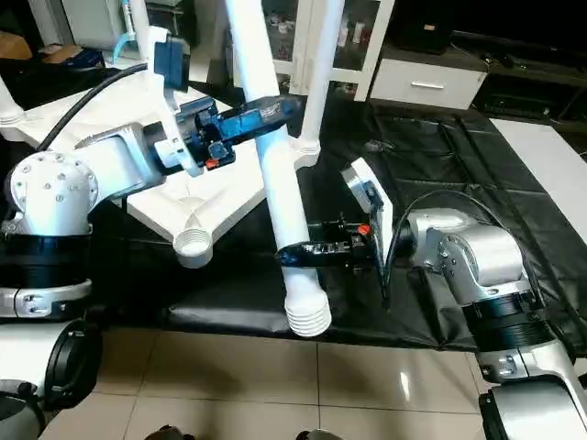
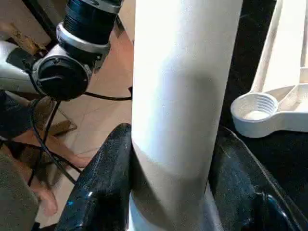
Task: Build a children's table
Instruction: Pick table leg
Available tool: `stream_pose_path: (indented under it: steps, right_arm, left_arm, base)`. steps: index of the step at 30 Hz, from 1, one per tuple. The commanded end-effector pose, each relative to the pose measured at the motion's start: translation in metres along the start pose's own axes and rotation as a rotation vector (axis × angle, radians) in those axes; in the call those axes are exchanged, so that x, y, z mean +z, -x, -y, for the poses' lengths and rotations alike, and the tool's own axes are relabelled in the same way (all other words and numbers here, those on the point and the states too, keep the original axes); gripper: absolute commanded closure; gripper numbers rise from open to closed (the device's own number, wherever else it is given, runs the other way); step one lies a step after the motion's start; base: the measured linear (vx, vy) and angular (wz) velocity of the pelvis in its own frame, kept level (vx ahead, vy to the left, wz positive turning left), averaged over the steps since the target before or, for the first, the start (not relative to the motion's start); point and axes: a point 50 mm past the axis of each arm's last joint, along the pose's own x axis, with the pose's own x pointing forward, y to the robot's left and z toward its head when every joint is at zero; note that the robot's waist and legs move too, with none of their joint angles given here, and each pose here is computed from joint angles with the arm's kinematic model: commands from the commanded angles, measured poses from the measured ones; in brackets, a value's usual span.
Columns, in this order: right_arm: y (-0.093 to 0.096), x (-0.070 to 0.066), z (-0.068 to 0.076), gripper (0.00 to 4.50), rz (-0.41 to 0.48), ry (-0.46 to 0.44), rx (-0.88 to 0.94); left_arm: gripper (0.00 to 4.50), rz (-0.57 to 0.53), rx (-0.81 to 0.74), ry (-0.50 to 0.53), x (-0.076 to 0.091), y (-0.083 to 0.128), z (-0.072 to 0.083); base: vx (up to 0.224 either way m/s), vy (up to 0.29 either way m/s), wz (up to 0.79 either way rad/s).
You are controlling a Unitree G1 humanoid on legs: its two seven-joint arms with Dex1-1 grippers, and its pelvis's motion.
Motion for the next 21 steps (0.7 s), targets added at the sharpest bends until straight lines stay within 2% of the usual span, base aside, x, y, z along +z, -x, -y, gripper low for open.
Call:
stream_pose_path:
  steps: [1, 3, 4, 6, 9, 11, 12, 14, 15, 17, 18, 21]
  right_arm:
    - [0.0, 0.008, 0.005, 2.14, 0.009, 0.079, -0.072]
    - [-0.003, 0.014, 0.014, 2.0, 0.043, 0.156, -0.184]
    - [-0.003, 0.014, 0.014, 2.0, 0.043, 0.156, -0.184]
    - [-0.008, 0.016, 0.025, 1.65, 0.066, 0.244, -0.331]
    - [-0.012, 0.02, 0.035, 1.47, 0.125, 0.32, -0.502]
    - [-0.014, 0.021, 0.036, 1.35, 0.13, 0.347, -0.526]
    - [-0.016, 0.023, 0.04, 1.17, 0.164, 0.354, -0.598]
    - [-0.021, 0.025, 0.04, 1.15, 0.184, 0.378, -0.63]
    - [-0.03, 0.023, 0.04, 1.15, 0.2, 0.36, -0.634]
    - [-0.033, 0.022, 0.04, 1.15, 0.207, 0.348, -0.629]
    - [-0.043, 0.015, 0.04, 1.15, 0.195, 0.329, -0.637]
    - [-0.053, 0.008, 0.042, 1.15, 0.197, 0.304, -0.659]
  left_arm:
    - [2.82, 0.028, 0.079, -0.056, 0.012, -0.002, -0.002]
    - [2.82, -0.002, 0.22, -0.152, 0.014, -0.003, -0.008]
    - [2.82, -0.002, 0.22, -0.152, 0.014, -0.003, -0.008]
    - [2.83, -0.029, 0.356, -0.265, 0.019, -0.004, -0.012]
    - [2.83, -0.007, 0.427, -0.294, 0.023, -0.004, -0.013]
    - [2.83, 0.007, 0.453, -0.3, 0.025, -0.004, -0.014]
    - [2.83, 0.028, 0.499, -0.312, 0.028, -0.003, -0.016]
    - [2.83, 0.054, 0.538, -0.31, 0.03, -0.003, -0.017]
    - [2.83, 0.079, 0.561, -0.31, 0.031, -0.004, -0.019]
    - [2.83, 0.09, 0.571, -0.307, 0.031, -0.005, -0.019]
    - [2.83, 0.092, 0.567, -0.313, 0.03, -0.007, -0.019]
    - [2.83, 0.093, 0.558, -0.319, 0.029, -0.01, -0.018]
  base:
    - [0.0, 0.0, 0.0]
    - [0.0, 0.0, 0.0]
    - [0.0, 0.0, 0.0]
    - [0.0, 0.0, 0.0]
    - [0.0, 0.0, 0.0]
    - [0.0, 0.0, 0.0]
    - [0.0, 0.0, 0.0]
    - [0.0, 0.0, 0.0]
    - [0.0, 0.0, 0.0]
    - [0.0, 0.0, 0.0]
    - [0.0, 0.0, 0.0]
    - [0.0, 0.0, 0.0]
